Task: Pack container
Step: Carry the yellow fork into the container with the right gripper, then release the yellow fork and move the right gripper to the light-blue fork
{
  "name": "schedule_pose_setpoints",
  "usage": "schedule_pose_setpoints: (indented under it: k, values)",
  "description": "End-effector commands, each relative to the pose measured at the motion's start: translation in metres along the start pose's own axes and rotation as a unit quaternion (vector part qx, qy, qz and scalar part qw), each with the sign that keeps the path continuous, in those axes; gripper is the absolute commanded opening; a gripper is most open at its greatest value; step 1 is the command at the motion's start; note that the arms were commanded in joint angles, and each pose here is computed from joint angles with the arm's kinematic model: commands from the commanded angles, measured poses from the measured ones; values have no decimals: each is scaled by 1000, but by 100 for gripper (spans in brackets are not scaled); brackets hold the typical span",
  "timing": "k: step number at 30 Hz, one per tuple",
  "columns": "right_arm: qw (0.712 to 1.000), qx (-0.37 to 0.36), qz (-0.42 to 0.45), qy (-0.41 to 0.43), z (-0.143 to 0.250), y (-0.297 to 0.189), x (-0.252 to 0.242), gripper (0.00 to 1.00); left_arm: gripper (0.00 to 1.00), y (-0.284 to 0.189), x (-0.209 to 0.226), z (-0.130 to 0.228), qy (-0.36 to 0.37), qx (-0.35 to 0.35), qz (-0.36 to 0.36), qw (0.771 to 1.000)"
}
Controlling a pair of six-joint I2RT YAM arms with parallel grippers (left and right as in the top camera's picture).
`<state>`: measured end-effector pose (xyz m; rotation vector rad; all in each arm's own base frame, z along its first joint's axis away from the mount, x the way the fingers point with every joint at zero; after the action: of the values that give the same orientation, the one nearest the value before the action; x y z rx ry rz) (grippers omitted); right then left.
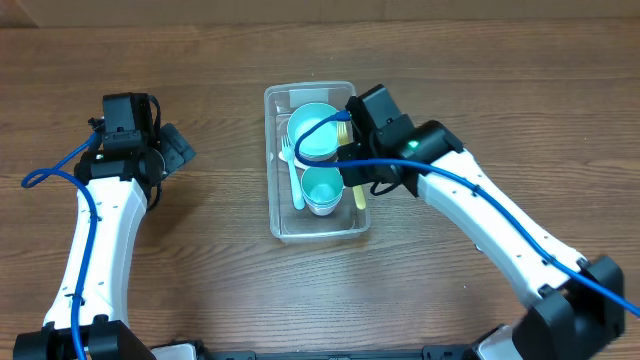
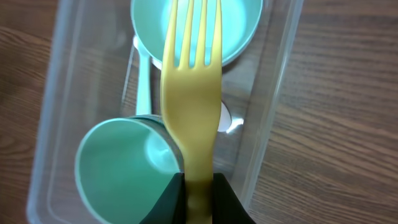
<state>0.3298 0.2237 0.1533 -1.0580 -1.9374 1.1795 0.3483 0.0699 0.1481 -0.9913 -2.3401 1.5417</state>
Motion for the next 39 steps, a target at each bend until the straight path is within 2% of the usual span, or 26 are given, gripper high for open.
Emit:
schedule_pose_setpoints:
  k: [1,3,4,5,6,7,9,15,18,21,26,31,32,33,36,39]
  values:
    - [1000,17,2,4,3,18,-1,4,100,-11,-5,-9,5,-15,14,1000]
    - [1000,22,3,4,4,21,-2,5,100,-11,-5,-9,5,-15,15,1000]
    - [1000,22,3,4,4,21,-2,10,100,-11,-5,-9,5,-15,14,1000]
    - [1000,22,3,4,4,21,-2,16,100,-11,-5,-9,5,-15,14,1000]
    - [1000,22,3,4,4,21,-2,30,100,-11,-5,-9,5,-15,15,1000]
    - [1000,24,3,5,5,21,-3,40,100,-11,-5,-9,5,-15,14,1000]
    - [1000,24,5,5,5,19,-4,45,100,-11,-5,-9,5,-15,14,1000]
    - [999,-10,50,4,-12,-21,-15,49,100,-11,-5,-9,5,-15,15,1000]
    - [993,-33,111,28,-13,-59,-38,49,100,-11,-5,-9,5,-15,14,1000]
    - [986,-35,144,72,1,-89,-70,50,100,-11,-5,-9,5,-15,14,1000]
    - [966,12,188,175,44,-116,-139,51,100,-11,-5,-9,5,-15,14,1000]
    - [938,48,210,273,90,-105,-199,52,100,-11,-5,-9,5,-15,14,1000]
    - [932,59,210,289,106,-94,-210,56,100,-11,-5,-9,5,-15,15,1000]
    - [930,65,211,293,114,-88,-215,59,100,-11,-5,-9,5,-15,14,1000]
    - [923,81,215,308,142,-61,-227,60,100,-11,-5,-9,5,-15,14,1000]
    - [932,96,212,279,169,-29,-230,60,100,-11,-5,-9,5,-15,14,1000]
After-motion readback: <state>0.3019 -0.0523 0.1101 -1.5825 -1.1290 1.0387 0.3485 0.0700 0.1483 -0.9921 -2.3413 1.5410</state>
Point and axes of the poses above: each gripper's point midway between its finger pads, its own y axis out along the fingers, its own x axis along the line the jaws close on, z = x × y, the point moved 1 cm from there along -y, back along the fingers, and after that the axes turned 13 degrees about -y, right-handed, at the moved point
